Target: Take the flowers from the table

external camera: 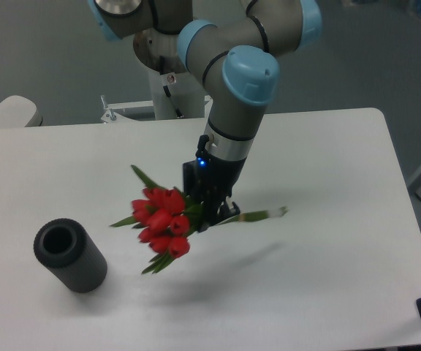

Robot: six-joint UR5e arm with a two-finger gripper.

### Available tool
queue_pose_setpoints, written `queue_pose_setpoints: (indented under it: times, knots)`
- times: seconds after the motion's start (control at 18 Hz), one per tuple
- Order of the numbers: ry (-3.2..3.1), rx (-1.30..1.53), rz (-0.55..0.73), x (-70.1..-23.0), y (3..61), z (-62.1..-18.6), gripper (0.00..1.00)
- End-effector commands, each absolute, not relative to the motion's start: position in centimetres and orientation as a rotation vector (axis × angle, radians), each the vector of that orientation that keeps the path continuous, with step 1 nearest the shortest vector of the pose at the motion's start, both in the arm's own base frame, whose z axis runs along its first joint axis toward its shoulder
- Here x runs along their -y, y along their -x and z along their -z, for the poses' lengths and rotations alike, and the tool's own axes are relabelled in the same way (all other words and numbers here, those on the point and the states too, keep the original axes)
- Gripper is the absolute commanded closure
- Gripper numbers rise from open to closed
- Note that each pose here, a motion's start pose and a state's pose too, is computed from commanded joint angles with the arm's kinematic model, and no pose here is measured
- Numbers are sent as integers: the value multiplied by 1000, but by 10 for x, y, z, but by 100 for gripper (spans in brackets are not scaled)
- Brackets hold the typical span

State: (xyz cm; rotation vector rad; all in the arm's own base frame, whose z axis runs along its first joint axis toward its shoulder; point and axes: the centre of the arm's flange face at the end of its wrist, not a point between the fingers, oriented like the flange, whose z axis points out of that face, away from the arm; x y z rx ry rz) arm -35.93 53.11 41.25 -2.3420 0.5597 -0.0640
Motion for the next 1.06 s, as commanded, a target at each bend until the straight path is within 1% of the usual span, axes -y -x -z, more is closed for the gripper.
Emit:
queue_pose_setpoints:
  times: [0.17, 0.33, 0.78, 1.06]
  knots:
    - [2257, -497, 131, -531, 364, -417, 67]
    - [2238, -450, 171, -532, 363, -420, 67]
    - [2230, -427, 180, -534, 366, -423, 67]
    - [2197, -402, 175, -524, 383, -428, 67]
